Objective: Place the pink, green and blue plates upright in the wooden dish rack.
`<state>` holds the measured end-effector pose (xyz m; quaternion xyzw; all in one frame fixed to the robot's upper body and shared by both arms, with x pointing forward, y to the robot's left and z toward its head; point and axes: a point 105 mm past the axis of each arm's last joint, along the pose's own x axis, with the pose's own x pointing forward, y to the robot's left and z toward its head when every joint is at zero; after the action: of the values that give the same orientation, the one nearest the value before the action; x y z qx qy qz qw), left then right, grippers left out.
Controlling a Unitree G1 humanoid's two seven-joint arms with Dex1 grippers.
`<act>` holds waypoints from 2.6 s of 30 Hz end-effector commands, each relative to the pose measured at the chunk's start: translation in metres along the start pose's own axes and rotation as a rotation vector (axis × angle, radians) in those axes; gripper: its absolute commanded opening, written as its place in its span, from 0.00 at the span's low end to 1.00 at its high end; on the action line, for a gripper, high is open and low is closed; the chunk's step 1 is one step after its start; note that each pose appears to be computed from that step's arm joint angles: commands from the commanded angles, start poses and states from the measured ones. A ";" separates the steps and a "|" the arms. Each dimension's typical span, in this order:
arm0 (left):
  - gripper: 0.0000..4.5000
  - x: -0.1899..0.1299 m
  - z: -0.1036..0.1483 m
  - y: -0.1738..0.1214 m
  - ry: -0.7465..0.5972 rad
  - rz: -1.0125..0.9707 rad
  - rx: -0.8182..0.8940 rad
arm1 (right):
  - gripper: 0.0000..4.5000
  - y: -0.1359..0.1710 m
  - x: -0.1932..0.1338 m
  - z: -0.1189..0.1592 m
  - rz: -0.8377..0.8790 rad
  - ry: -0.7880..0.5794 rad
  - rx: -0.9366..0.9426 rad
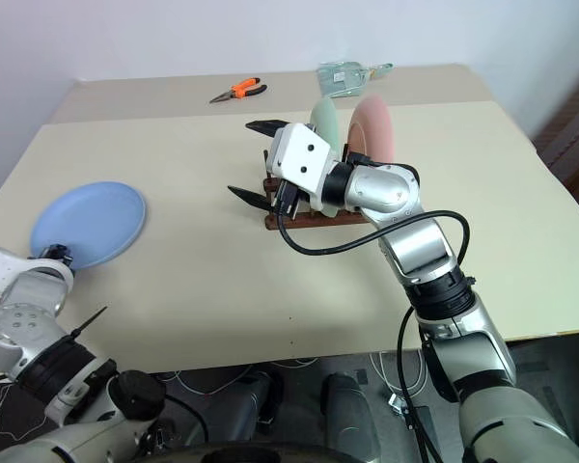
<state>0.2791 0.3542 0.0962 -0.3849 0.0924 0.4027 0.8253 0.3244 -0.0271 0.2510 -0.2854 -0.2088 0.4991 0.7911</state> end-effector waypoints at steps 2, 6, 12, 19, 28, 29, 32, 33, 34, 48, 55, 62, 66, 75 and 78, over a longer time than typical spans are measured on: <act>0.14 -0.002 0.006 -0.021 0.011 -0.112 -0.005 | 1.00 -0.009 -0.003 0.008 -0.043 -0.020 -0.016; 0.01 -0.023 0.023 -0.084 -0.101 -0.418 0.144 | 1.00 -0.007 -0.003 0.006 -0.031 -0.003 -0.046; 0.01 -0.095 0.027 -0.187 -0.263 -0.894 0.382 | 1.00 0.008 0.005 0.016 0.041 -0.031 -0.198; 0.01 -0.156 0.022 -0.242 -0.320 -1.173 0.487 | 1.00 0.004 0.026 0.009 0.031 0.018 -0.441; 0.00 -0.171 0.013 -0.249 -0.285 -1.256 0.500 | 0.60 -0.003 0.040 -0.016 0.006 0.131 -0.719; 0.00 -0.171 0.012 -0.248 -0.281 -1.256 0.501 | 0.47 -0.003 0.041 -0.017 0.002 0.135 -0.734; 0.00 -0.167 0.008 -0.243 -0.255 -1.257 0.504 | 0.14 -0.003 0.041 -0.017 -0.014 0.135 -0.757; 0.00 -0.167 0.006 -0.242 -0.245 -1.266 0.504 | 0.02 -0.003 0.042 -0.017 -0.017 0.135 -0.762; 0.07 -0.168 0.005 -0.241 -0.236 -1.283 0.498 | 0.00 -0.002 0.042 -0.017 -0.019 0.134 -0.767; 0.66 -0.095 0.097 -0.169 -0.651 -0.795 0.470 | 0.00 -0.025 0.027 0.017 -0.202 -0.044 -0.590; 0.66 -0.080 0.002 -0.136 -0.534 -0.900 0.873 | 0.00 -0.045 -0.006 0.087 -0.247 -0.511 0.290; 0.66 -0.104 -0.085 -0.112 -0.223 -1.202 0.880 | 0.00 -0.010 -0.009 0.067 -0.178 -0.496 0.866; 0.66 -0.117 -0.110 -0.104 -0.107 -1.305 0.925 | 0.00 -0.009 -0.008 0.044 -0.246 -0.431 1.000; 0.66 -0.122 -0.116 -0.105 -0.068 -1.348 0.922 | 0.00 -0.018 -0.002 0.002 -0.372 -0.318 1.165; 0.66 -0.124 -0.118 -0.105 -0.056 -1.357 0.918 | 0.00 -0.022 0.002 -0.010 -0.400 -0.279 1.206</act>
<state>0.2962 0.1633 0.1183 0.0267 -0.0020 -0.2392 0.9706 0.3475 -0.0361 0.2405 0.3177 -0.0184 0.3943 0.8621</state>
